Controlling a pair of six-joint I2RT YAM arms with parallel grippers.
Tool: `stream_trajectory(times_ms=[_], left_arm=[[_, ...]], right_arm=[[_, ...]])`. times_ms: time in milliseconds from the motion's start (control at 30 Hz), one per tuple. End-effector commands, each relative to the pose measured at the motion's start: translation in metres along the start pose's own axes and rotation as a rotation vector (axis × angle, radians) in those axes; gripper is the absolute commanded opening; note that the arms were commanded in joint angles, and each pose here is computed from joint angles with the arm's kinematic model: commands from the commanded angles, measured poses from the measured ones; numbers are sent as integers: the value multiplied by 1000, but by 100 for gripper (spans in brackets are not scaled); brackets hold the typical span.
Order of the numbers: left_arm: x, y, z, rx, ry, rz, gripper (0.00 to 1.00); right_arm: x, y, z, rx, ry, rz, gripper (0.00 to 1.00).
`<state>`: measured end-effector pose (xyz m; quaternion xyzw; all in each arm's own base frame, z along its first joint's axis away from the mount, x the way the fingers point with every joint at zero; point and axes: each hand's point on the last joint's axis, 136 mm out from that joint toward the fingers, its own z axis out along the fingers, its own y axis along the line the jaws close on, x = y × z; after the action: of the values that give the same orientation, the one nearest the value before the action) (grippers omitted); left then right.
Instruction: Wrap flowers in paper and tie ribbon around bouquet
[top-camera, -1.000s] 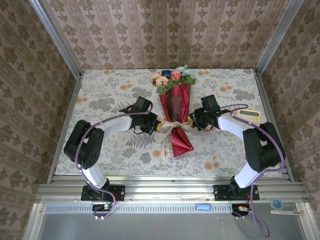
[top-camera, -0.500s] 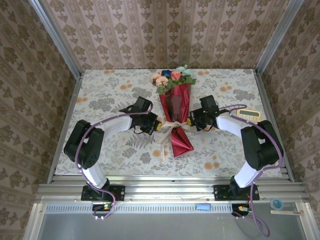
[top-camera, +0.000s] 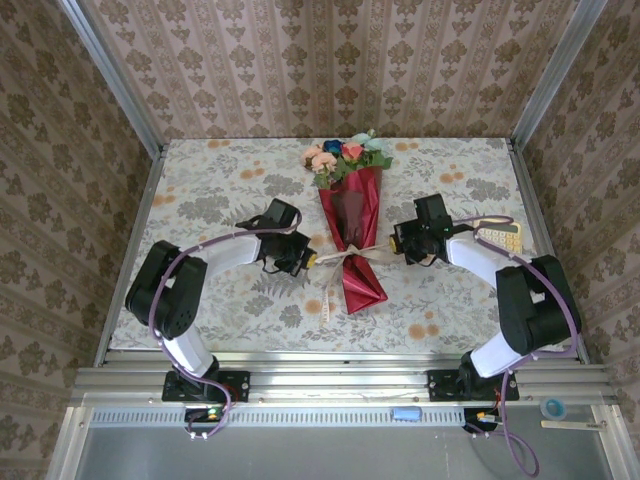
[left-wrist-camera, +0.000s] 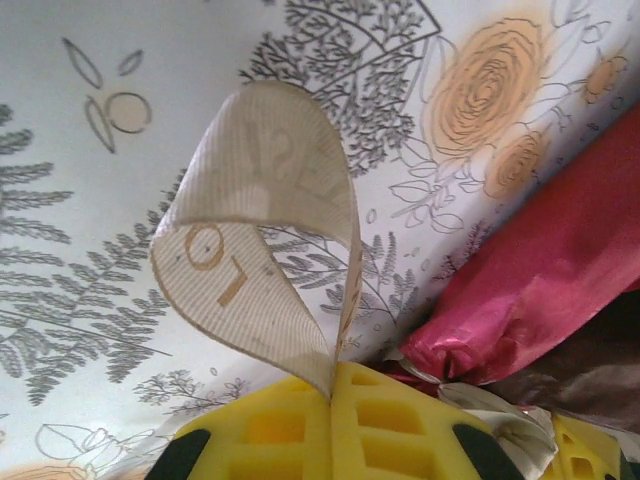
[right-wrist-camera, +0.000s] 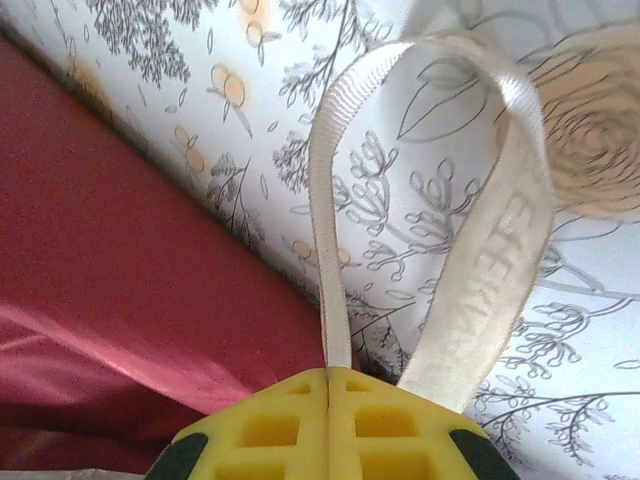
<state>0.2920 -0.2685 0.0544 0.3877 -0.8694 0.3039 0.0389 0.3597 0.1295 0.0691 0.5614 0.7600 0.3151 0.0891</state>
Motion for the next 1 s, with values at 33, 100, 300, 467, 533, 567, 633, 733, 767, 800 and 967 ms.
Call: stream_trajectory(times_ms=[33, 100, 300, 467, 533, 567, 633, 733, 767, 800, 967], left_arm=[[-3, 12, -10, -29, -17, 11, 0], [-5, 16, -11, -36, -25, 9, 0], [-12, 23, -14, -46, -39, -3, 0], [-14, 24, -14, -41, -42, -4, 0], [-13, 21, -14, -34, -39, -2, 0], [-13, 20, -13, -30, -37, 1, 0], [-12, 16, -13, -25, -33, 6, 0], [-13, 17, -14, -30, -38, 4, 0], [-13, 17, -15, -30, -40, 2, 0], [-14, 18, -15, -30, -42, 2, 0], [-17, 20, -18, -36, -49, 5, 0]], right_arm=[[-18, -10, -8, 0, -64, 37, 0], [-23, -11, -11, -5, -75, 46, 0], [-35, -16, -14, -10, -97, 64, 0], [-41, -15, -13, -19, -103, 70, 0], [-38, -11, -12, -22, -93, 56, 0], [-36, -9, -11, -22, -87, 49, 0], [-32, -6, -10, -17, -75, 32, 0], [-31, -11, -10, 0, -79, 34, 0], [-32, -12, -11, 4, -85, 37, 0], [-34, -13, -13, 8, -92, 37, 0], [-44, -15, -16, 29, -114, 18, 0]])
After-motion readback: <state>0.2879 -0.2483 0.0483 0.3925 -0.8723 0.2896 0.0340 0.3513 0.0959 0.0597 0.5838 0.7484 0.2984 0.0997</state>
